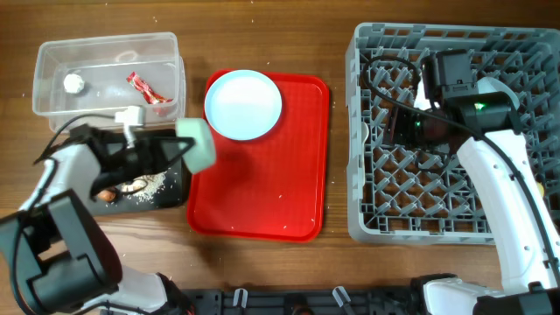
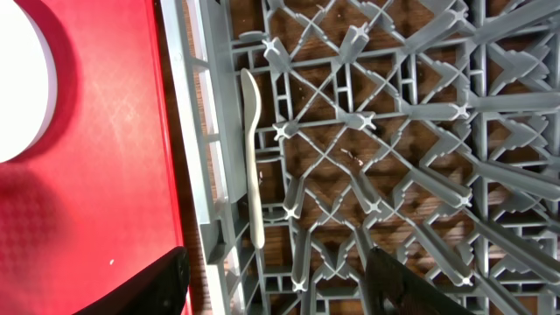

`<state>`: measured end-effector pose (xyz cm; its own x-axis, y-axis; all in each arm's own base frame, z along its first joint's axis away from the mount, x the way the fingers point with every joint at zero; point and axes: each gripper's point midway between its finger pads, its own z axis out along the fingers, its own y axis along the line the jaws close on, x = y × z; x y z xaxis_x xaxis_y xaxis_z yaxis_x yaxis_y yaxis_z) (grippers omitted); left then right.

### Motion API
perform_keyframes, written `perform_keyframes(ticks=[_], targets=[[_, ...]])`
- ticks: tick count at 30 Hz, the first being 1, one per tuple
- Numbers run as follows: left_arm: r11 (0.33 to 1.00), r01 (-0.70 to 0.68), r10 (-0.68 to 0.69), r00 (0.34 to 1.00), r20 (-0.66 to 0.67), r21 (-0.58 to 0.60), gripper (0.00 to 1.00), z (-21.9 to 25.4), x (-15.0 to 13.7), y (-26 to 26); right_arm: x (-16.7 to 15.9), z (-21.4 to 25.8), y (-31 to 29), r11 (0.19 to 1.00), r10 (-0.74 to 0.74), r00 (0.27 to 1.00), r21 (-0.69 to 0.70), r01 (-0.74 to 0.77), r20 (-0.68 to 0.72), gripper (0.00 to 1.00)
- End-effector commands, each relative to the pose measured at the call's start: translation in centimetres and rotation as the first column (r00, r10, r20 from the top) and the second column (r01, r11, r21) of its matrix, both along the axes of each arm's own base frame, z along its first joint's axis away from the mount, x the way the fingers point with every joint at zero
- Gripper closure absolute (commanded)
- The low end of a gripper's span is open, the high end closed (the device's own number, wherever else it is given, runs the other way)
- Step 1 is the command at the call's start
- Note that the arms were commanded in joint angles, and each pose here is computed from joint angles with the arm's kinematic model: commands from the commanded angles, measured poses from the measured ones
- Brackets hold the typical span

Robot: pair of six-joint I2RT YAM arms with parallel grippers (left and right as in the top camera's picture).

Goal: Sort waste into correct bins and load items into the dishwasher rack
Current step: 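Set the empty green bowl back on the red tray with the left gripper, then grasp the green bowl with the right gripper and lift it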

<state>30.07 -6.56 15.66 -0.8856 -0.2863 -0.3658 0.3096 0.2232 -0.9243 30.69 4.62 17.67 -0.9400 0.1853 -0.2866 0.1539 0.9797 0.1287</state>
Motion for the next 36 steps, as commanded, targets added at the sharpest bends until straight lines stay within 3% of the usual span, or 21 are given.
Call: perform_keyframes(ticks=[1, 5, 10, 12, 17, 23, 29, 31, 36], targets=[[0.978, 0.155, -0.149, 0.987, -0.053, 0.138, 0.96, -1.7, -0.4, -4.4, 0.1, 0.2, 0.1, 1.0, -0.005, 1.0, 0.009, 0.005, 0.006, 0.34], [0.911, 0.229, -0.17, 0.966, -0.193, 0.342, 0.96, -5.5, 0.2, -8.2, 0.1, 0.2, 0.1, 1.0, -0.005, 1.0, 0.013, 0.005, 0.009, 0.34], [0.737, 0.225, -0.092, 0.968, -0.235, 0.637, 0.96, -9.8, 0.2, -13.1, 0.2, 0.2, 0.1, 1.0, -0.006, 1.0, 0.013, 0.006, 0.01, 0.34], [0.687, 0.209, -0.071, 0.972, -0.222, 0.696, 0.96, -10.5, -0.2, -14.6, 0.2, 0.2, 0.3, 1.0, -0.003, 1.0, 0.022, 0.002, 0.011, 0.33], [0.632, 0.147, -0.046, 0.987, -0.153, 0.761, 0.95, -10.8, -0.5, -17.7, 0.9, 0.6, 1.4, 0.997, 0.017, 0.999, 0.08, -0.021, 0.043, 0.32], [0.646, 0.1, 0.003, 0.991, -0.133, 0.756, 0.44, -9.7, 0.1, -17.4, 1.8, 1.1, 2.7, 0.991, 0.048, 0.995, 0.117, -0.058, 0.087, 0.3], [0.692, -0.08, 0.182, 0.981, -0.066, 0.717, 0.39, -3.6, 2.0, -12.0, 3.0, 1.9, 8.9, 0.962, 0.202, 0.96, 0.143, -0.231, 0.193, 0.28], [0.665, -0.159, 0.296, 0.953, -0.062, 0.73, 0.37, -2.0, 2.0, -7.7, 3.3, 1.3, 11.8, 0.942, 0.268, 0.94, 0.146, -0.301, 0.211, 0.26], [0.555, -0.244, 0.511, 0.854, -0.096, 0.795, 0.21, -1.8, 0.5, 0.1, 3.0, -2.1, 15.5, 0.914, 0.356, 0.923, 0.153, -0.377, 0.145, 0.26]])
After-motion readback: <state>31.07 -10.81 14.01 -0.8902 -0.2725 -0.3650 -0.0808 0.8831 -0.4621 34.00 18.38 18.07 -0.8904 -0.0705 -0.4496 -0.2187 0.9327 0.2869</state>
